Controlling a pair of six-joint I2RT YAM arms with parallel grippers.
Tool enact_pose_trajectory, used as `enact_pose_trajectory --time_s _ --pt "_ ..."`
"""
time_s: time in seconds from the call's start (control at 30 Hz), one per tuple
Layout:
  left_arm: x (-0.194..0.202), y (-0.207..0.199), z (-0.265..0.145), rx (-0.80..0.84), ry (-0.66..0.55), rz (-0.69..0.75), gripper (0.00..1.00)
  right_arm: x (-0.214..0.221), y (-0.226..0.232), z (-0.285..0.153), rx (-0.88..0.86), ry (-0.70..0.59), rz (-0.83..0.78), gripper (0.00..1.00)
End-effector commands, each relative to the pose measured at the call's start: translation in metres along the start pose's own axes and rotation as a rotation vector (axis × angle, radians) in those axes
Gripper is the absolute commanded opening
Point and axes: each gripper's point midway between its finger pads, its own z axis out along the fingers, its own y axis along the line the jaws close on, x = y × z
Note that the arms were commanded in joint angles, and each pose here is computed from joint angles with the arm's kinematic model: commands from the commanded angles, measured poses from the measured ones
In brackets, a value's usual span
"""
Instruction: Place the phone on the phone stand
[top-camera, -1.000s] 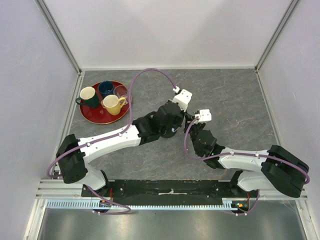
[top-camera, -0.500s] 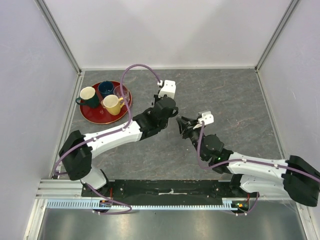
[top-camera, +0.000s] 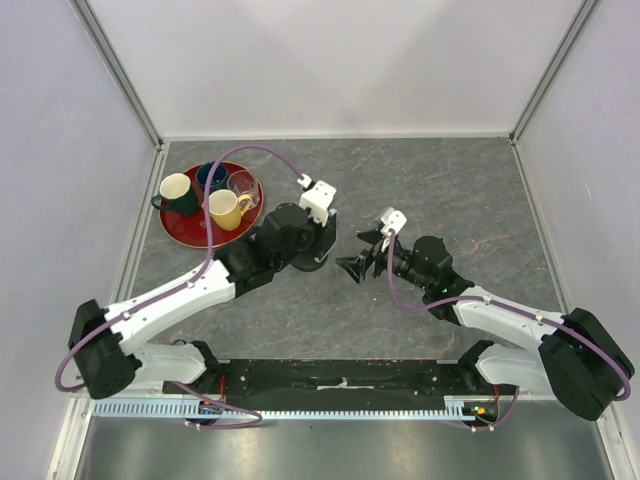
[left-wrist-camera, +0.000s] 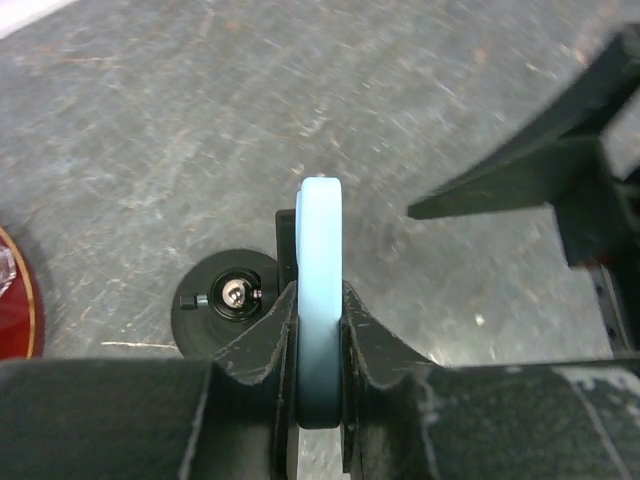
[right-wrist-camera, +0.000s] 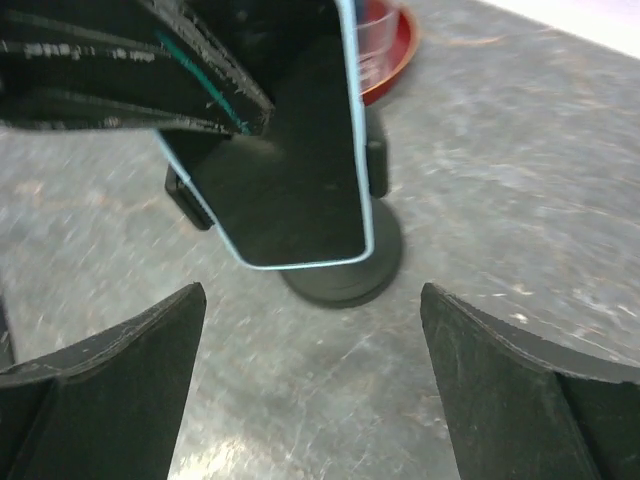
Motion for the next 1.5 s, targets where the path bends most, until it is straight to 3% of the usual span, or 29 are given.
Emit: enact_pose_trajectory --time_s 0.0,0.27,0.47,0.57,0.67,0.7,0.93,1.03,1.07,1.27,1.47 --pt "0.003 -0.032 -0.042 0.305 -0.028 0.115 0.02 -0.007 0.044 0.001 -0.294 -0.003 -0.097 0.96" --pt "0.011 -0.039 -0.069 0.433 -0.031 0.224 0.02 -0.006 0.052 0.012 -0.447 0.027 -0.103 0.98" --pt "0.019 -0.038 -0.074 0.489 -0.003 0.273 0.02 0.001 0.062 0.023 -0.554 0.065 -0.085 0.93" --pt "0.019 -0.038 -0.076 0.511 -0.016 0.284 0.02 0.003 0.067 0.023 -0.59 0.07 -0.079 0.84" --pt "0.021 -0.038 -0.076 0.532 -0.019 0.285 0.02 0.006 0.069 0.025 -0.614 0.077 -0.071 0.72" --pt "0.021 -0.038 -0.076 0.534 -0.021 0.285 0.02 0.008 0.071 0.024 -0.63 0.081 -0.068 0.64" --pt "0.022 -0.035 -0.075 0.535 -0.002 0.293 0.02 0.002 0.078 0.024 -0.675 0.048 -0.056 0.38" --pt "0.02 -0.034 -0.075 0.529 -0.002 0.296 0.02 -0.006 0.079 0.022 -0.667 0.018 -0.049 0.15" --pt "0.019 -0.034 -0.075 0.529 -0.004 0.295 0.02 -0.01 0.079 0.022 -0.653 0.004 -0.043 0.0" --pt "0.016 -0.025 -0.071 0.493 0.003 0.328 0.02 -0.024 0.082 0.018 -0.498 -0.117 0.032 0.0" --pt "0.028 -0.023 -0.062 0.502 0.007 0.295 0.02 -0.017 0.075 0.014 -0.303 -0.129 0.022 0.0"
